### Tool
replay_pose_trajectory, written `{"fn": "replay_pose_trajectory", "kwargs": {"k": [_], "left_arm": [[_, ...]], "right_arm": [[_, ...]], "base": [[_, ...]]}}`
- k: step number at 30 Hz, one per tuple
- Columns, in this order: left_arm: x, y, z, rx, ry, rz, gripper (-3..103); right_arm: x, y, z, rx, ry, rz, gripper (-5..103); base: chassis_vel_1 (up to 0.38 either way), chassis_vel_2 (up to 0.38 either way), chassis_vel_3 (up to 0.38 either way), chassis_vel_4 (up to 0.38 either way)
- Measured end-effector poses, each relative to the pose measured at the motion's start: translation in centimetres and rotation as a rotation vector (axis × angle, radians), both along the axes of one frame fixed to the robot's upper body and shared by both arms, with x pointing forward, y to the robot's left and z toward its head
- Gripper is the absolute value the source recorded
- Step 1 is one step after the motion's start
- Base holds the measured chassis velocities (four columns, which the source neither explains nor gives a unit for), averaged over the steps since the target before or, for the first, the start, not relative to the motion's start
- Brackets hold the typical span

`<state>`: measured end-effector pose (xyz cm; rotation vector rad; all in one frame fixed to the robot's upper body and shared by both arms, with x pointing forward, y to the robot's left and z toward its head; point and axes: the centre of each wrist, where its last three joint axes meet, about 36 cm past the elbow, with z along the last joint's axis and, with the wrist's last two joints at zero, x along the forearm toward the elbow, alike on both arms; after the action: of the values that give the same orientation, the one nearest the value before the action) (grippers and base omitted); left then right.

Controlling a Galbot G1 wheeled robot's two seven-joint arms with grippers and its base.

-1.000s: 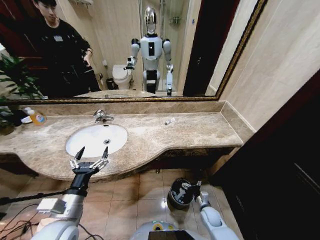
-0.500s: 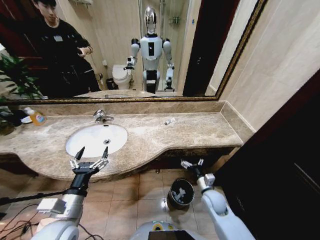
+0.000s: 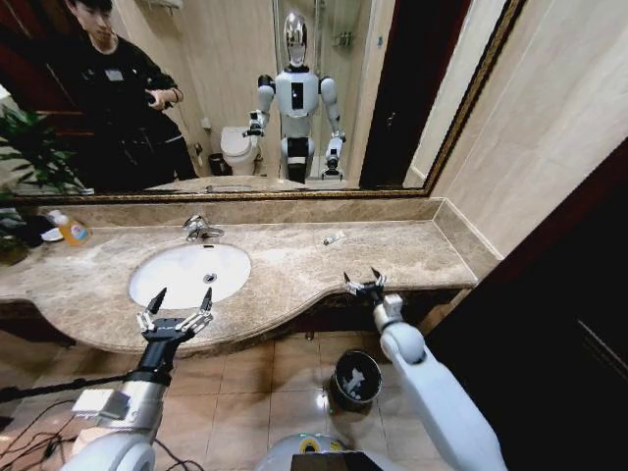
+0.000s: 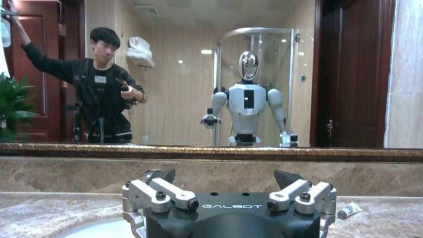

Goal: Pick up the trash from the sink and place it in the trash bin.

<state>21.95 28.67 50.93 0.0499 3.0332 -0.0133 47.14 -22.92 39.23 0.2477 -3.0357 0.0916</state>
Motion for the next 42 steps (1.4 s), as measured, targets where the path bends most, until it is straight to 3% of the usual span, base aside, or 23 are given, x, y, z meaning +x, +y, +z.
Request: {"fn": "replay_pose_trajectory", "kwargs": {"k": [11,24,32,42], "left_arm": [[0.0,0.0,0.0,0.000,0.000,0.000,100],[0.0,0.0,0.0,0.000,0.000,0.000,100],[0.0,0.0,0.0,0.000,0.000,0.000,100],[0.0,0.0,0.0,0.000,0.000,0.000,100]], "right_arm": [[7.9,2.7,3.3,0.020,-0.019,0.028,100],[15.4,7.6,6.0,0.017,0.116,-0.056,100],[18.1,9.8,6.1,0.037,0.158,-0.098,100],[18.8,10.0,4.4,0.056,0.211,-0.128,100]], "base": [[0.000,0.000,0.000,0.000],[0.000,0.000,0.000,0.000],[0.000,0.000,0.000,0.000],[0.000,0.000,0.000,0.000]]}}
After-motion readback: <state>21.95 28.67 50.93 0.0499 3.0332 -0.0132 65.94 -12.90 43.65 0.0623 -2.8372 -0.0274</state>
